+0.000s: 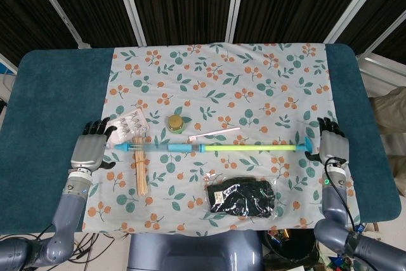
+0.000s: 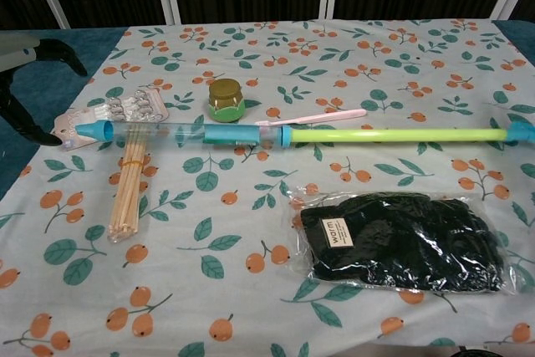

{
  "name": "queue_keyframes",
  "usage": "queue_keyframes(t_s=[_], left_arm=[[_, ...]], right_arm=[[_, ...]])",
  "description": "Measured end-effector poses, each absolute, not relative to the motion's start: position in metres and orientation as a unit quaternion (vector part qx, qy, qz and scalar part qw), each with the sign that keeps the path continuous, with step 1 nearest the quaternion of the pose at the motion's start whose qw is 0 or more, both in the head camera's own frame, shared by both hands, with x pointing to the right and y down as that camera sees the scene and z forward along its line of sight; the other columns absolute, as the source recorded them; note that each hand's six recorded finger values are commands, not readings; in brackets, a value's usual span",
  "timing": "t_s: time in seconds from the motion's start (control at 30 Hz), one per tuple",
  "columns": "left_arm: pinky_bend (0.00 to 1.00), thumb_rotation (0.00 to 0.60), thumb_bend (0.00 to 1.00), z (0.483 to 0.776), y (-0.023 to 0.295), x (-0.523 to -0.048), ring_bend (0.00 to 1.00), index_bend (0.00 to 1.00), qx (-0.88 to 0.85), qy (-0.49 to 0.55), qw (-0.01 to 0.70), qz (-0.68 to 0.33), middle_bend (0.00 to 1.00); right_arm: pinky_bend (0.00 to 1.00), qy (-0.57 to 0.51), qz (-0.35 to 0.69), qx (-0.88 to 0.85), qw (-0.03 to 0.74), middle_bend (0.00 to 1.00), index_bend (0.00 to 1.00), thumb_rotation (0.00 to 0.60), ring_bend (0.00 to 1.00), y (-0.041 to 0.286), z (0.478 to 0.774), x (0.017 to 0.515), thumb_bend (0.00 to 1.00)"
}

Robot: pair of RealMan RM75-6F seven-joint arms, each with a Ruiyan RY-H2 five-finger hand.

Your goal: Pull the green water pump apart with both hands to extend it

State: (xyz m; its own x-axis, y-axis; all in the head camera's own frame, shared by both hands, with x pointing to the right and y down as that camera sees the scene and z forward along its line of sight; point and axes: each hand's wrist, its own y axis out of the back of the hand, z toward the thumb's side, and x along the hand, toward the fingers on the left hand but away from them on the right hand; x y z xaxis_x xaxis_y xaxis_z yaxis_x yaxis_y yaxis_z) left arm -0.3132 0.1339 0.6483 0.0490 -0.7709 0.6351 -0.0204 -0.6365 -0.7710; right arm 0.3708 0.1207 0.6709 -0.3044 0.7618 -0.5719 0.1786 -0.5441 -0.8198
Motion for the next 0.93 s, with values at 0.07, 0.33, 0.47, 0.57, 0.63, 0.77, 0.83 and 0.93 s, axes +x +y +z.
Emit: queue_keyframes(t_s=[0.07, 0.33, 0.47, 0.57, 0.63, 0.77, 0.83, 0.93], left_arm=[[0.02, 0.600, 0.07, 0.645, 0.133, -0.317, 0.00, 0.05, -0.658, 0.308, 0.300, -0.618, 0.00], [0.02, 0.600, 0.06, 0.622, 0.134, -0.339, 0.00, 0.05, -0.660, 0.351, 0.297, -0.595, 0.00], [0.02, 0.600, 0.07, 0.605, 0.142, -0.357, 0.00, 0.05, -0.658, 0.367, 0.315, -0.577, 0.00], [0.02, 0.600, 0.06, 0.592, 0.152, -0.375, 0.00, 0.03, -0.651, 0.376, 0.342, -0.563, 0.00], [0.02, 0.600, 0.06, 0.583, 0.160, -0.389, 0.00, 0.01, -0.643, 0.384, 0.362, -0.555, 0.00], [0.01, 0.600, 0.06, 0.561, 0.188, -0.435, 0.00, 0.00, -0.612, 0.409, 0.400, -0.547, 0.00], [0.01, 0.600, 0.06, 0.554, 0.203, -0.454, 0.00, 0.00, -0.596, 0.415, 0.409, -0.552, 0.00], [0.01, 0.600, 0.07, 0.549, 0.221, -0.475, 0.00, 0.00, -0.586, 0.421, 0.411, -0.558, 0.00]], right_arm=[[0.16, -0.429, 0.685, -0.549, 0.215, 0.00, 0.00, 0.600, 0.00, 0.120, 0.668, 0.372, 0.06], [0.16, -0.431, 0.672, -0.548, 0.249, 0.00, 0.00, 0.600, 0.00, 0.121, 0.643, 0.380, 0.04], [0.16, -0.433, 0.662, -0.544, 0.280, 0.00, 0.00, 0.600, 0.00, 0.130, 0.617, 0.394, 0.00], [0.16, -0.429, 0.656, -0.537, 0.312, 0.00, 0.00, 0.600, 0.00, 0.142, 0.594, 0.408, 0.00], [0.16, -0.424, 0.652, -0.531, 0.338, 0.00, 0.00, 0.600, 0.00, 0.154, 0.578, 0.420, 0.00], [0.16, -0.419, 0.648, -0.516, 0.372, 0.00, 0.00, 0.600, 0.00, 0.189, 0.546, 0.445, 0.00], [0.16, -0.423, 0.642, -0.515, 0.379, 0.00, 0.00, 0.600, 0.00, 0.207, 0.532, 0.455, 0.00], [0.16, -0.420, 0.631, -0.519, 0.395, 0.00, 0.00, 0.600, 0.00, 0.220, 0.520, 0.458, 0.00]])
